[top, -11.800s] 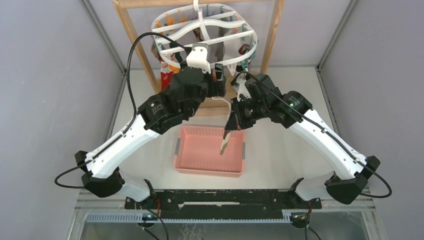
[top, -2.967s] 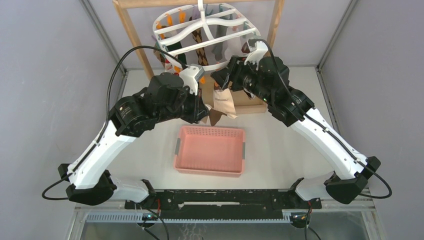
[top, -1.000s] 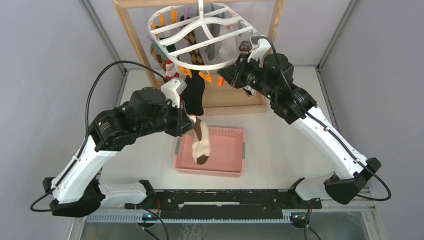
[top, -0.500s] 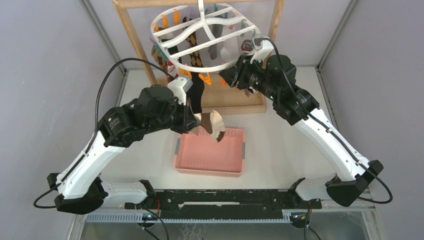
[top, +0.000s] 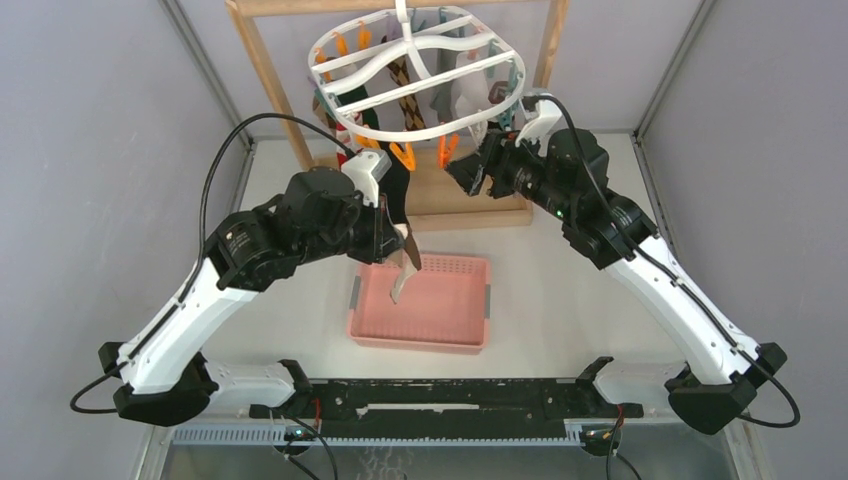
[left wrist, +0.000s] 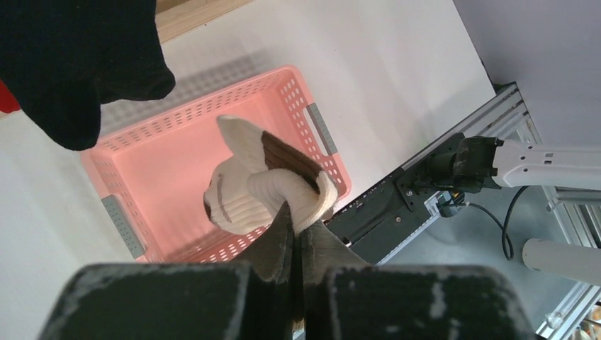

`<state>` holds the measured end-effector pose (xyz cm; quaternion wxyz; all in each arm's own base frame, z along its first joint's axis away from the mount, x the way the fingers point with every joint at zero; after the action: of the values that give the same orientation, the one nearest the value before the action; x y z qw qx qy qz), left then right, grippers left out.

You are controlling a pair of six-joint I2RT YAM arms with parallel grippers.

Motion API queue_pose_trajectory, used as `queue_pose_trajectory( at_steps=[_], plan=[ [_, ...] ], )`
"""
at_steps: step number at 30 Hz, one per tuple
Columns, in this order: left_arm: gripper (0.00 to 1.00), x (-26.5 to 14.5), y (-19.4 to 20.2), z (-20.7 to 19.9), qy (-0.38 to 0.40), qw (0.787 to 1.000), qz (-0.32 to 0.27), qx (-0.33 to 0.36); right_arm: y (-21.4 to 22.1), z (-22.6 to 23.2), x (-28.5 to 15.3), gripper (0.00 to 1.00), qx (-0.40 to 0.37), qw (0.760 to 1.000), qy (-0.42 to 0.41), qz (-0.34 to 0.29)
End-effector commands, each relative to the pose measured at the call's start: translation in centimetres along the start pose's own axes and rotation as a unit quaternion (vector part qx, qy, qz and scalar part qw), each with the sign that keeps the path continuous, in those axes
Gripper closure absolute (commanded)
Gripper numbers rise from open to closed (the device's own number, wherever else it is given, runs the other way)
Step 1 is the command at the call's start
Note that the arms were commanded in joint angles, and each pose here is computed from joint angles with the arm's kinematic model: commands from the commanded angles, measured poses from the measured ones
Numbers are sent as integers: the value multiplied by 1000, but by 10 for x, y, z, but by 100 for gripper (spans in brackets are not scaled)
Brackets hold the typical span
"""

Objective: Remove the socks clipped to the hanger
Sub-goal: Place the sock in the bin.

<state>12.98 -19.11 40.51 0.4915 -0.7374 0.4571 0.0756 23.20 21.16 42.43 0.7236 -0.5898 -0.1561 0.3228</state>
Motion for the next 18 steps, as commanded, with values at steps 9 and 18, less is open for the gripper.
queue_pose_trajectory(
  at_steps=[9, 18],
  plan=[
    [93, 20, 12, 12, -11, 1000, -13, -10, 12, -3, -43, 21, 15, 1000, 12, 8],
    [89, 38, 34, 28, -37, 999, 8, -25, 17, -3, -54, 20, 16, 1000, 14, 20]
  ],
)
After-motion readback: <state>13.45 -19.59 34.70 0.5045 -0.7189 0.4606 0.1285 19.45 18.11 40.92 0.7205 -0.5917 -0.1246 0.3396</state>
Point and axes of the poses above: each gripper's point midway between its finger pads, its own x axis out along the fingers, its own z axis along the line the jaws close on, y = z × x, the point moved 8 cm from there along -x, back along the fingers, and after that the axes turned 13 degrees about -x, right-handed, at the moved point
